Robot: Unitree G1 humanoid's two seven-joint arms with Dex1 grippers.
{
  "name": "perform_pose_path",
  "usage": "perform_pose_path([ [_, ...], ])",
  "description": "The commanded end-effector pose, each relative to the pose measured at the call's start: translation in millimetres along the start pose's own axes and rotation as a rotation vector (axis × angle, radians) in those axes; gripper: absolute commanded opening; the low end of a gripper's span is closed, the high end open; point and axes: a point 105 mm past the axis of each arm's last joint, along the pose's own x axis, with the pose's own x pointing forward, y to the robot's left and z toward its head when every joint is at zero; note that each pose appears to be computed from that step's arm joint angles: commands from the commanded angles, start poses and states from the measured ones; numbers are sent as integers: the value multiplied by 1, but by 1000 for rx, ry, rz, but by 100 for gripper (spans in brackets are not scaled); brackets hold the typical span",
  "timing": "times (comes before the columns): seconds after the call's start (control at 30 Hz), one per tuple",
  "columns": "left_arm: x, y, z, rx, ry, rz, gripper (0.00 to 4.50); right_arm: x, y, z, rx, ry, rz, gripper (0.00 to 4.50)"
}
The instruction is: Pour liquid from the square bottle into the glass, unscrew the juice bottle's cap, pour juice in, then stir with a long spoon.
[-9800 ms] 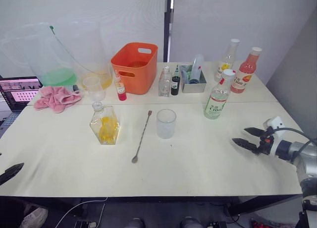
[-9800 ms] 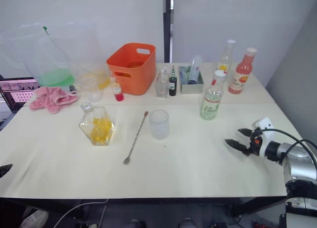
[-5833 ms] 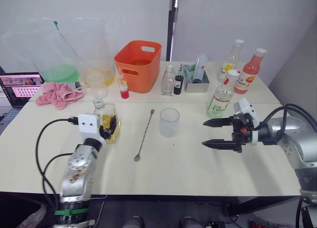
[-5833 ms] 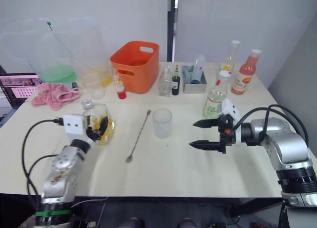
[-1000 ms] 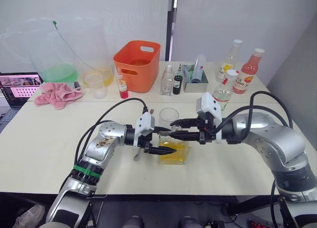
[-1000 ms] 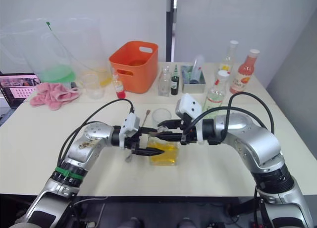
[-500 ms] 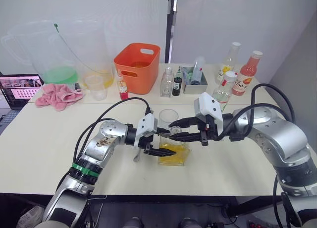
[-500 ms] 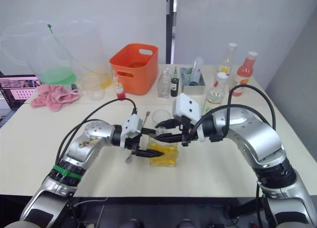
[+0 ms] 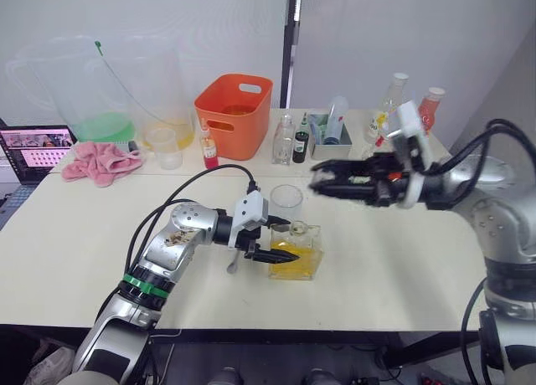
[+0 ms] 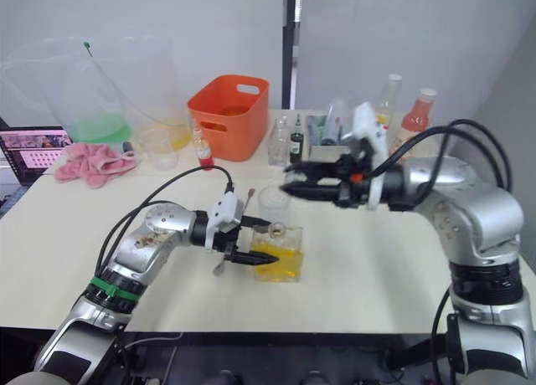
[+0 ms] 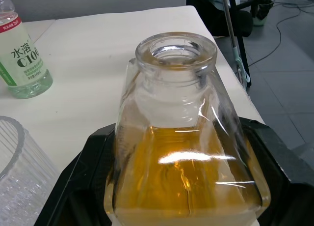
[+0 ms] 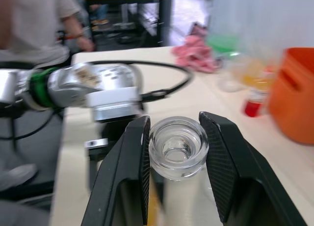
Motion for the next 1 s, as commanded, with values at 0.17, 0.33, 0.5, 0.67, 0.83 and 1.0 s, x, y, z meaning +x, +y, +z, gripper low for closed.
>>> perform_pose_path([
  [0.17,2,1,-23,-73,46,64,279,-80,-60,-41,-15,85,-463,108],
  [0.33,1,5,-12,-61,8,106,279,-140,-105,-120,109,149,-913,108],
  [0.5,-2,0,-11,-64,12,119,279,-159,-120,-171,177,187,-1106,108],
  [0.67,-6,-1,-11,-66,21,143,279,-165,-125,-198,231,194,-1237,108],
  [0.83,-7,0,-11,-70,22,158,279,-162,-124,-208,243,202,-1245,108],
  [1.0,-8,-1,-11,-72,26,155,279,-166,-123,-210,247,204,-1250,158],
])
